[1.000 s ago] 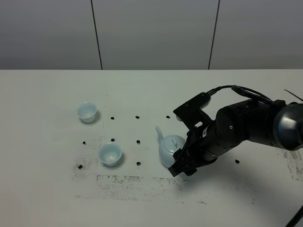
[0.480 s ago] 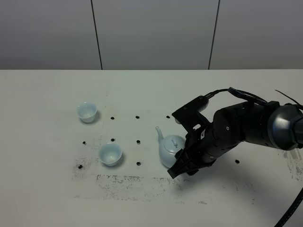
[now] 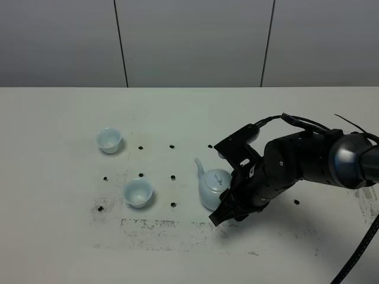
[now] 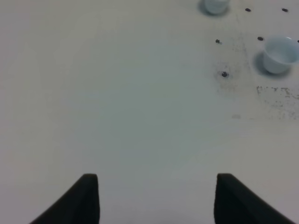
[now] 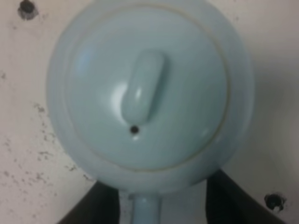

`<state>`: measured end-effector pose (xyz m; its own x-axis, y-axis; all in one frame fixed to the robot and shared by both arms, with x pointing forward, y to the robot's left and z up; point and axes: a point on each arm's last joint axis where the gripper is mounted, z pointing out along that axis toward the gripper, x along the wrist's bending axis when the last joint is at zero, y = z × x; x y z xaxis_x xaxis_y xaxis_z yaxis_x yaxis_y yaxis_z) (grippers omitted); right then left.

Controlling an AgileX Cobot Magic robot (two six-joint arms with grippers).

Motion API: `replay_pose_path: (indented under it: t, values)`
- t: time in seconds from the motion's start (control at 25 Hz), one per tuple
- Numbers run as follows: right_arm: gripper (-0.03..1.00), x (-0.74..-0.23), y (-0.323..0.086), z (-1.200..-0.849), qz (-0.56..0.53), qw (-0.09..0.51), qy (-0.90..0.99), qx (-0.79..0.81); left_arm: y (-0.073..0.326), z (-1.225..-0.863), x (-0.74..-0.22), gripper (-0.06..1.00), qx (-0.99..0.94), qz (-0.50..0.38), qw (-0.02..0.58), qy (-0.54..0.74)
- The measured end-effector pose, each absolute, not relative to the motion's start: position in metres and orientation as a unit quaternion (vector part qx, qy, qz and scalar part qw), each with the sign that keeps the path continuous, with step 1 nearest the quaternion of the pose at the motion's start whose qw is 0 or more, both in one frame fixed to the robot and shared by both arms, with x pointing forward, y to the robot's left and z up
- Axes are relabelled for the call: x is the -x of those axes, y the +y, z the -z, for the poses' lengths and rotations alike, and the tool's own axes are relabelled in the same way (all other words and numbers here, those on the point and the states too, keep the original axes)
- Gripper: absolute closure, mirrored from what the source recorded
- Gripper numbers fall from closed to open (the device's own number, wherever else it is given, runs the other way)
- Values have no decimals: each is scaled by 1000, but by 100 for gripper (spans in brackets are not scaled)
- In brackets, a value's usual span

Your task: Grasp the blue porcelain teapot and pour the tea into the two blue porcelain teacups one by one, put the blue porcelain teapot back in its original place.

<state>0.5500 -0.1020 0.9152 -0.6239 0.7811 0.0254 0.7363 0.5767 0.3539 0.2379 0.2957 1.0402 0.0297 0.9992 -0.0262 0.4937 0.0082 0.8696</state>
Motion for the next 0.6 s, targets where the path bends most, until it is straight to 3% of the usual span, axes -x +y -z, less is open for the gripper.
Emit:
replay_pose_path:
  t: [0.4,0.6]
  values:
    - [61,-551,-101,-917,-169,67,885,-428,296,-1040,-238,44,-615,-342,369,607]
    - [79,-552,-101,-917,-170,68,885,-428,296,-1040,-238,44,-615,-342,369,607]
